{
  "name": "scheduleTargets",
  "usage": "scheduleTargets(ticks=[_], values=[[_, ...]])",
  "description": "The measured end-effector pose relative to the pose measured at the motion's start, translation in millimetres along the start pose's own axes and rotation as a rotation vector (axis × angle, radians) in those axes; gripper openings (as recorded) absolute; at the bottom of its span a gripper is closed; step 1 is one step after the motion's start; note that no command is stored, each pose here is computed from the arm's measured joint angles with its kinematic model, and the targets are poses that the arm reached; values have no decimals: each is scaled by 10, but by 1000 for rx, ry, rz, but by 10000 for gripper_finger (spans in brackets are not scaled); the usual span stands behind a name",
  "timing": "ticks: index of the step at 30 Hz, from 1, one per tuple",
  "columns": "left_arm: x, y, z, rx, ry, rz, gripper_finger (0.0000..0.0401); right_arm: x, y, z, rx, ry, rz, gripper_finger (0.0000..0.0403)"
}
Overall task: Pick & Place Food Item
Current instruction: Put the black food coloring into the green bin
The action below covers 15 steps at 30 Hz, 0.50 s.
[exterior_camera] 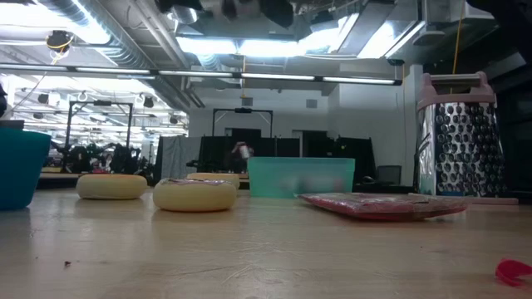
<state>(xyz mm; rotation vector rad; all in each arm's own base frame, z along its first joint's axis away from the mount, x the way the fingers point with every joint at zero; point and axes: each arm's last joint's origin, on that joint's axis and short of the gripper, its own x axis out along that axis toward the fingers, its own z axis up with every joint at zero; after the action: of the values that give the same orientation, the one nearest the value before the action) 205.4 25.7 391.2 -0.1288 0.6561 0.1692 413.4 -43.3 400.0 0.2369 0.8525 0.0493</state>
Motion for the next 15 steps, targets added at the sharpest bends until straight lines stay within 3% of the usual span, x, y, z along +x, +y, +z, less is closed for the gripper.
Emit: scheduleTargets(ticks=[7, 15], values=[[-379, 45, -55, -52, -119, 95, 210, -73, -285, -129, 49, 138, -102, 127], [-839, 88, -243, -171, -211, 132, 215, -79, -679, -216, 132, 195, -175, 129]])
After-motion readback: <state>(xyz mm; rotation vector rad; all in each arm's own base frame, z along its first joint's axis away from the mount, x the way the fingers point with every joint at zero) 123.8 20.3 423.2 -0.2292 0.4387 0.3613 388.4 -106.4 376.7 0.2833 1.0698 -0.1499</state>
